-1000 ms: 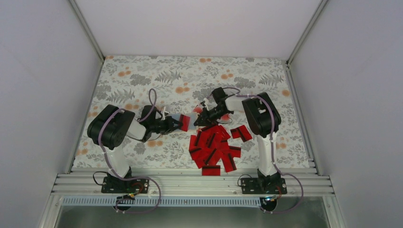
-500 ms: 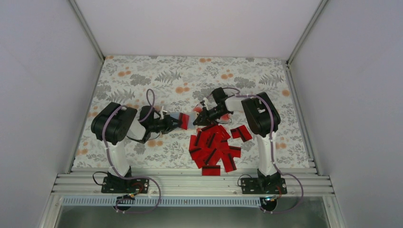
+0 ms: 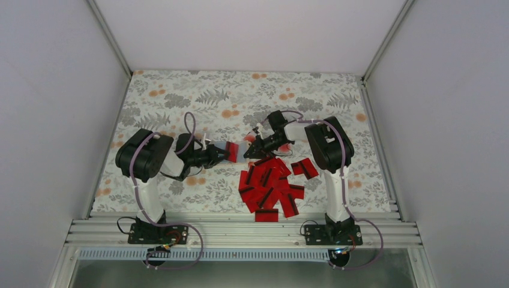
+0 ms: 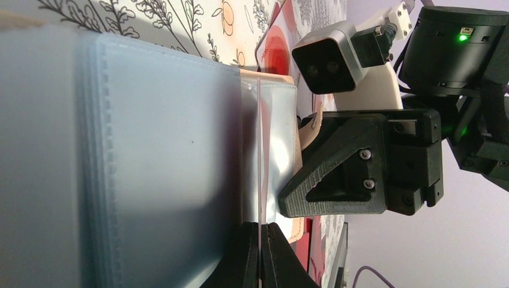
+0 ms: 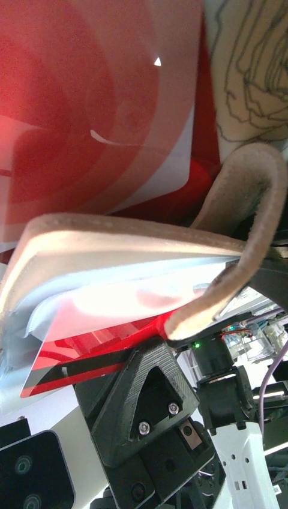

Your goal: Put the credit cards into the card holder

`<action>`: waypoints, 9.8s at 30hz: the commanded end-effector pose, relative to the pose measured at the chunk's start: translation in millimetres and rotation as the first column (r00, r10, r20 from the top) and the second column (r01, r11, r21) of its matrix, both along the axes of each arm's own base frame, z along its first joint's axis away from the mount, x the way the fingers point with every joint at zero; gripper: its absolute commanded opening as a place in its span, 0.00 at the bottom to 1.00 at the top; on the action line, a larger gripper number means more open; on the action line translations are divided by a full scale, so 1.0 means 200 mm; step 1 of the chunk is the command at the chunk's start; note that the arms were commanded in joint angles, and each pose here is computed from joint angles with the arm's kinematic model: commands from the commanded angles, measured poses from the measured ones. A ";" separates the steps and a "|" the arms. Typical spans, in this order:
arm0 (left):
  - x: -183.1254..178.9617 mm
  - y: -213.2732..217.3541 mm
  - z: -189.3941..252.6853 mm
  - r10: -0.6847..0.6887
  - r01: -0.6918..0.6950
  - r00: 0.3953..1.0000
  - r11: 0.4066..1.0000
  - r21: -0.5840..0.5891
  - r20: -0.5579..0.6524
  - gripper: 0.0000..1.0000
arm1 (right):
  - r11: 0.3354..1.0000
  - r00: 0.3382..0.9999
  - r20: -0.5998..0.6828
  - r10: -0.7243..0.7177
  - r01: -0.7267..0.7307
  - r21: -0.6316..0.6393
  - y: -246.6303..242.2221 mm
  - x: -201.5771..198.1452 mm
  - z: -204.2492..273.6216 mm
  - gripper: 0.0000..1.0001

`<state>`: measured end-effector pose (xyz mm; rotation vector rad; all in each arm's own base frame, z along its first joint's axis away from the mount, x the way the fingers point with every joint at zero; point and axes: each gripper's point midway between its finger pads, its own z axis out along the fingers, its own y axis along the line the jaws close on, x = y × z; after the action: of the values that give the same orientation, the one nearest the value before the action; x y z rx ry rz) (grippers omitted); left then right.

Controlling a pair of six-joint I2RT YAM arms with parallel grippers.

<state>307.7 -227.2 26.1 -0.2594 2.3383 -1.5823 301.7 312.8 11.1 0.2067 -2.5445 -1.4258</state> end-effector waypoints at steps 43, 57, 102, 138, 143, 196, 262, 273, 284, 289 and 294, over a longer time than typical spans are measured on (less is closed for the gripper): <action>0.23 0.08 0.09 0.071 -0.153 0.966 0.932 0.328 0.248 0.02 | 0.951 0.984 -0.170 -0.046 -0.009 -0.308 -0.13 -0.19 -0.45 0.04; 0.13 -0.04 -0.01 0.012 -0.037 0.992 0.979 0.202 0.124 0.02 | 0.961 0.984 -0.171 -0.040 -0.009 -0.278 -0.09 -0.18 -0.44 0.04; 0.08 0.21 0.04 -0.092 0.117 0.993 0.737 0.665 -0.073 1.00 | 0.963 0.992 0.128 -0.018 0.052 -0.266 -0.09 0.09 0.03 0.44; -0.05 0.50 0.20 -0.014 0.132 0.977 0.827 0.547 -0.214 1.00 | 0.984 0.988 0.156 0.001 0.027 -0.178 -0.01 0.07 0.13 0.35; -0.06 0.66 0.18 0.065 0.090 0.978 0.727 0.681 -0.199 1.00 | 0.985 0.987 0.158 0.002 0.025 -0.169 0.00 0.07 0.14 0.34; 0.18 0.61 0.17 0.010 0.026 0.999 0.667 0.745 -0.044 0.42 | 0.990 0.984 0.140 0.112 -0.099 -0.096 0.44 0.03 0.04 0.17; 0.16 0.41 0.37 -0.031 0.050 0.999 0.760 0.648 -0.041 0.64 | 0.990 0.960 0.261 0.102 -0.071 -0.126 0.19 0.07 0.20 0.26; 0.02 0.67 0.20 0.091 -0.017 0.991 0.805 0.592 -0.096 0.77 | 0.989 0.924 0.357 0.141 -0.149 -0.004 0.25 0.03 0.43 0.29; -0.04 0.68 0.06 0.095 -0.021 0.987 0.879 0.476 -0.133 0.77 | 0.980 0.907 0.376 0.191 -0.197 -0.023 0.45 0.01 0.37 0.27; -0.04 0.65 0.03 0.084 -0.013 0.987 0.896 0.444 -0.141 0.75 | 0.974 0.896 0.387 0.219 -0.223 -0.035 0.55 -0.01 0.34 0.26; -0.02 0.64 0.03 0.074 -0.009 0.987 0.906 0.423 -0.139 0.71 | 0.976 0.907 0.364 0.213 -0.183 -0.115 0.55 0.03 0.22 0.23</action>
<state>301.3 -96.6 34.8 -0.3440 2.7125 -0.9819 297.0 418.8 72.4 0.7970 -2.7019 -1.3898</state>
